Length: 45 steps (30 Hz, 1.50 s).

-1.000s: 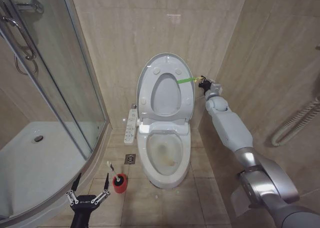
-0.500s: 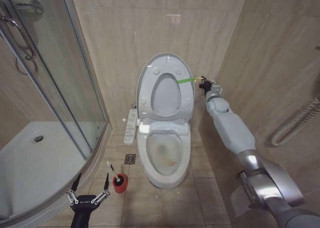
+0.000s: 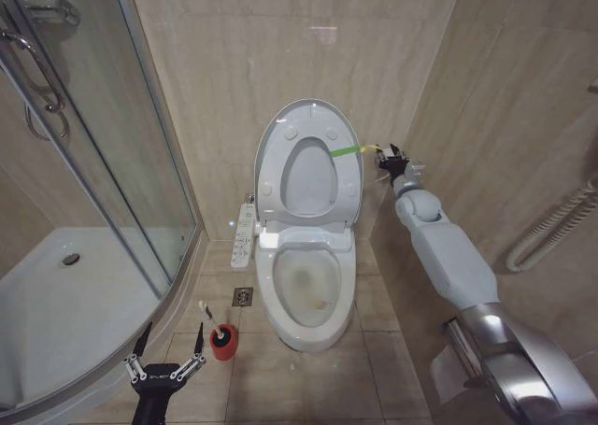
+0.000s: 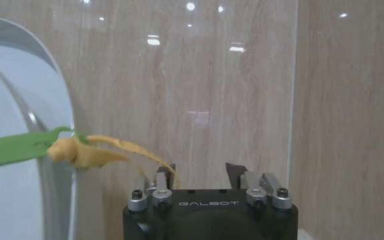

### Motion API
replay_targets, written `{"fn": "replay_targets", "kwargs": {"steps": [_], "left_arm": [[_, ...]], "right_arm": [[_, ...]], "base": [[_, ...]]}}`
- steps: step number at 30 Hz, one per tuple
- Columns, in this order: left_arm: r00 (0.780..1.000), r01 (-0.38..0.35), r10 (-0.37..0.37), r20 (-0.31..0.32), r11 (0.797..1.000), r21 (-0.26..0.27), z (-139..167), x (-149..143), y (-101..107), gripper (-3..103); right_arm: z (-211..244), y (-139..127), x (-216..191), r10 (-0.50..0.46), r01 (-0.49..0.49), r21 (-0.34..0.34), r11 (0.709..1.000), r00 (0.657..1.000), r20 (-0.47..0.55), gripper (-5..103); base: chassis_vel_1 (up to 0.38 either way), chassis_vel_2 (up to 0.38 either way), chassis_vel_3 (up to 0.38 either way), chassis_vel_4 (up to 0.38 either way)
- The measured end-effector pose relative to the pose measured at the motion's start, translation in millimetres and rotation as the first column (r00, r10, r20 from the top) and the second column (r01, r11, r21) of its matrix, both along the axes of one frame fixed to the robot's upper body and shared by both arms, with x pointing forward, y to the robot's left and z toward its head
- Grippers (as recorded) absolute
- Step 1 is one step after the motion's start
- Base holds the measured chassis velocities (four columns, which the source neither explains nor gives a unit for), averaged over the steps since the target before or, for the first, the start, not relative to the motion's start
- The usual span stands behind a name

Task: Open the toilet lid, clean the toilet bowl with a toilet brush, close the toilet lid, and flush.

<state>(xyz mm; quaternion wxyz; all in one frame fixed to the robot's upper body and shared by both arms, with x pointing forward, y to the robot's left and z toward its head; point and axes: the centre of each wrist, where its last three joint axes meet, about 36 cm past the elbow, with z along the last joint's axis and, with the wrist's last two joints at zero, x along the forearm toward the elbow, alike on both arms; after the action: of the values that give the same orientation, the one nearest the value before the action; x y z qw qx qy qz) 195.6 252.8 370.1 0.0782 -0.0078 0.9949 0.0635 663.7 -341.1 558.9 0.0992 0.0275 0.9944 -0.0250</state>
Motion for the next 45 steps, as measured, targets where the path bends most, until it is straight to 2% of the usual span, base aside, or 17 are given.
{"fn": "replay_targets", "kwargs": {"steps": [6,7,13,14,28,36,37,38,45], "left_arm": [[1.000,0.000,0.000,0.000,1.000,0.000,0,0,0,100],[1.000,0.000,0.000,0.000,1.000,0.000,0,0,0,100],[1.000,0.000,0.000,0.000,1.000,0.000,0,0,0,100],[1.000,0.000,0.000,0.000,1.000,0.000,0,0,0,100],[1.000,0.000,0.000,0.000,1.000,0.000,0,0,0,100],[1.000,0.000,0.000,0.000,1.000,0.000,0,0,0,100],[1.000,0.000,0.000,0.000,1.000,0.000,0,0,0,100],[1.000,0.000,0.000,0.000,1.000,0.000,0,0,0,100],[1.000,0.000,0.000,0.000,1.000,0.000,0,0,0,100]], "right_arm": [[-10,0,-15,0.005,-0.005,0.006,1.000,1.000,-0.010,52],[-13,0,-19,0.005,-0.005,0.007,1.000,1.000,-0.013,79],[-22,-3,-37,0.009,-0.008,0.015,1.000,1.000,-0.020,79],[-23,-4,-40,0.010,-0.009,0.014,1.000,1.000,-0.020,91],[-10,-16,-69,0.021,-0.021,-0.002,1.000,1.000,0.006,91],[-10,-13,-85,0.040,-0.040,-0.003,0.999,0.999,0.009,91],[-11,-13,-87,0.042,-0.042,-0.005,0.999,0.999,0.008,96],[-11,-13,-87,0.043,-0.043,-0.006,0.999,0.999,0.008,96],[-7,7,-76,0.060,-0.060,-0.006,0.998,0.998,-0.006,93]], "base": [[0.000,0.000,0.000,0.000],[0.000,0.000,0.000,0.000],[0.000,0.000,0.000,0.000],[0.000,0.000,0.000,0.000],[0.000,0.000,0.000,0.000],[0.000,0.000,0.000,0.000],[0.000,0.000,0.000,0.000],[0.000,0.000,0.000,0.000],[0.000,0.000,0.000,0.000]]}}
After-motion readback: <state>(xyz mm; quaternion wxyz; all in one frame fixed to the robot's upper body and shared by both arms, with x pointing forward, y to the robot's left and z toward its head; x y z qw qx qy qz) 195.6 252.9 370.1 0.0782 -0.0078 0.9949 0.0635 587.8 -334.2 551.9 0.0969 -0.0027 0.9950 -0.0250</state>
